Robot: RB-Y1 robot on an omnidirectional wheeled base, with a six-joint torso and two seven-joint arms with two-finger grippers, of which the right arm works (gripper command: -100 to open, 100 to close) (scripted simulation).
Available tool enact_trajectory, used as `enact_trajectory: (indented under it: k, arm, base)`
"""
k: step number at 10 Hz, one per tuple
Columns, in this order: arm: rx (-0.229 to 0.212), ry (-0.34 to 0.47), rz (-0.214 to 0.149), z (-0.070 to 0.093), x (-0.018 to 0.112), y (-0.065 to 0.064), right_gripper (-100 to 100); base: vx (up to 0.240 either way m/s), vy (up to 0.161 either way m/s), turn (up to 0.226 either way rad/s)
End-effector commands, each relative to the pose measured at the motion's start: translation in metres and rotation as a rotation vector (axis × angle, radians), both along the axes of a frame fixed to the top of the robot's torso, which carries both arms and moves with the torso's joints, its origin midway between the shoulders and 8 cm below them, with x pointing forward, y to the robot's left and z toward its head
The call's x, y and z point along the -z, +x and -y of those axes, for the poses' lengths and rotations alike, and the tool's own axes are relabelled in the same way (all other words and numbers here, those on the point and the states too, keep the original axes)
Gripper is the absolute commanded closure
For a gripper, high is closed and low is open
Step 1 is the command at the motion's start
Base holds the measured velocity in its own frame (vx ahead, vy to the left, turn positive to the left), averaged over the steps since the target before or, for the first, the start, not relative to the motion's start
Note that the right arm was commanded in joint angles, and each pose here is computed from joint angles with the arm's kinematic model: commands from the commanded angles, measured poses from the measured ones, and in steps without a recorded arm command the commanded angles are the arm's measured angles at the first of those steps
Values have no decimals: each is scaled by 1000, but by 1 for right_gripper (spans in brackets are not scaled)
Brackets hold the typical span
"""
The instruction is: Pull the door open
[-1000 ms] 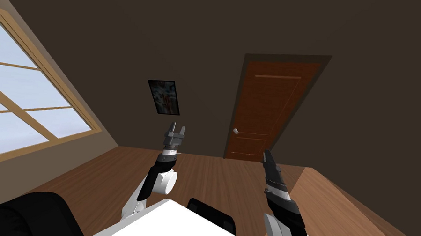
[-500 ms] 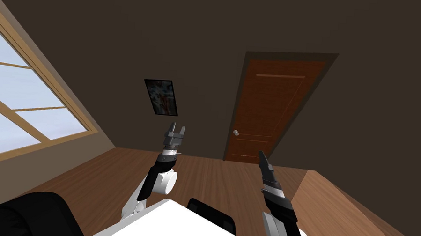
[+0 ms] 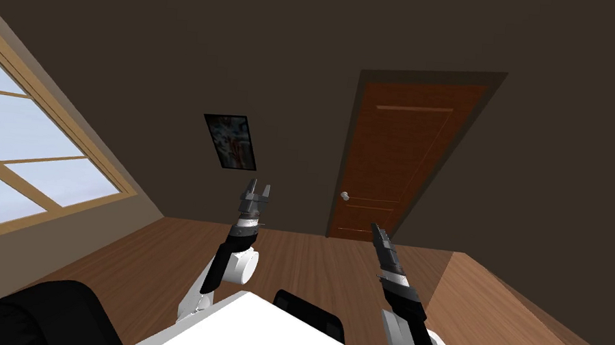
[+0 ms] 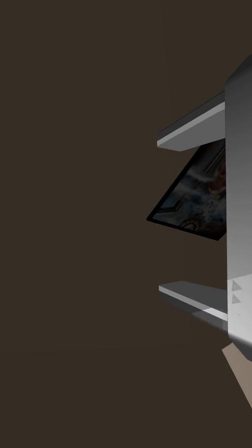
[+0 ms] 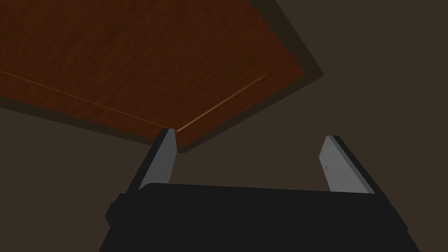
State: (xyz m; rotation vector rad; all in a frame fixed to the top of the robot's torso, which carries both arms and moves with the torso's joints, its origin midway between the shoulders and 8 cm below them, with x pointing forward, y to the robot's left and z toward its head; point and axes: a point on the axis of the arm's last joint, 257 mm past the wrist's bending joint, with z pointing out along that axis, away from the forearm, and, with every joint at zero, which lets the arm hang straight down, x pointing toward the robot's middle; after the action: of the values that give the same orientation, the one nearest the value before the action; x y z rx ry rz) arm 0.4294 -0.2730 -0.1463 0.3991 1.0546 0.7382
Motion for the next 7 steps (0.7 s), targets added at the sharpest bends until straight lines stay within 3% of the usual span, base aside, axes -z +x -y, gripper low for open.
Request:
enact_trajectory:
  k: [1,7]
  arm:
    - [16,-46,-21,1,14,4,-100]
    - [64,-205,-94,4,60,17,-100]
  base:
    - [97,-35,5]
    - [102,-16,4]
